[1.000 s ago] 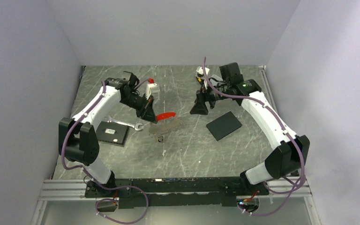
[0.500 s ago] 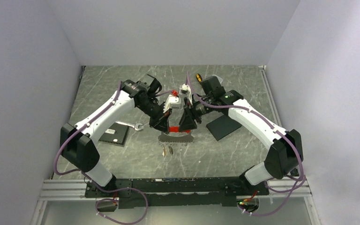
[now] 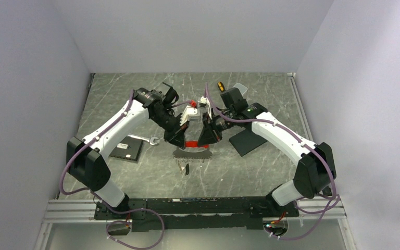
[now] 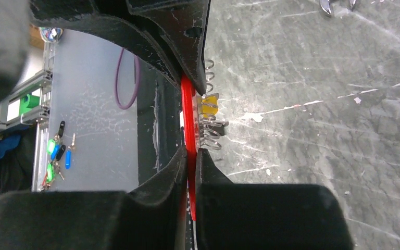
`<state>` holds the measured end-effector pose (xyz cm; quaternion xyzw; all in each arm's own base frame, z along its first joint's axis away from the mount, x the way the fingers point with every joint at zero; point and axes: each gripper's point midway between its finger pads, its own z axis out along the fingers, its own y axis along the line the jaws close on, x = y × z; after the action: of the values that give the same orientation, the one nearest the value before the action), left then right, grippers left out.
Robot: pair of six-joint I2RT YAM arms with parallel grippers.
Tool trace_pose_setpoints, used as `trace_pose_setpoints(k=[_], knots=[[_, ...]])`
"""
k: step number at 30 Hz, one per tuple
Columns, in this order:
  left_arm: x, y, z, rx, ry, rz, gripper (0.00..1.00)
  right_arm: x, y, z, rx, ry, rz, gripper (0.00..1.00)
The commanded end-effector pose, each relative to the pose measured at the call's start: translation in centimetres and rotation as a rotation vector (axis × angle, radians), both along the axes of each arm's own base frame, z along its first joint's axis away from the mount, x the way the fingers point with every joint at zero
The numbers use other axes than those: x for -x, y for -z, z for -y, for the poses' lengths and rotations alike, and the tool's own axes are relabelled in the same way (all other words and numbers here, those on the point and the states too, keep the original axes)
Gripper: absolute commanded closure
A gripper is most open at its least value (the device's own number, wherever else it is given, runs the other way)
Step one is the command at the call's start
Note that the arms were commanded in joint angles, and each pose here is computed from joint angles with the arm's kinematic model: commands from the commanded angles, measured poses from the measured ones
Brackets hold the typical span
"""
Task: Remove the keys from the keyring
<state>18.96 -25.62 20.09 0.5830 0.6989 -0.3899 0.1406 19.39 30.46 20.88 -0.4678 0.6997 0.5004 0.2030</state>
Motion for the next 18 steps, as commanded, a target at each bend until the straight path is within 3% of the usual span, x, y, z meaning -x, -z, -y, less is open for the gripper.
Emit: trace_pose_setpoints(k=[1, 4, 6, 9, 11, 13, 18], knots=[[-0.6, -2.8, 1.0, 0.093, 0.019, 0.079, 1.0, 0.5, 0.0, -0.9, -0.003, -0.039, 0.025, 1.0], [-0.7, -3.2, 0.6, 0.111, 0.001, 0.084, 0.97, 0.2, -0.5, -0.7, -0.009, -0.033, 0.035, 1.0], [-0.9, -3.6, 0.1, 0.136, -0.023, 0.078, 0.82, -0.2, -1.0, -0.4, -0.019, -0.024, 0.042, 1.0], [-1.7, -4.5, -0.7, 0.194, -0.075, 0.069, 0.51, -0.9, -2.0, 0.1, -0.034, -0.007, 0.059, 1.0], [-2.5, -5.5, -1.4, 0.244, -0.115, 0.068, 0.4, -1.2, -2.7, 0.3, -0.045, 0.003, 0.079, 1.0], [-3.3, -6.6, -2.2, 0.314, -0.163, 0.052, 0.34, -1.5, -3.4, 0.5, -0.058, 0.016, 0.096, 1.0], [-5.0, -7.9, -3.9, 0.443, -0.257, -0.019, 0.29, -2.9, -5.8, 0.9, -0.115, 0.067, 0.135, 1.0]])
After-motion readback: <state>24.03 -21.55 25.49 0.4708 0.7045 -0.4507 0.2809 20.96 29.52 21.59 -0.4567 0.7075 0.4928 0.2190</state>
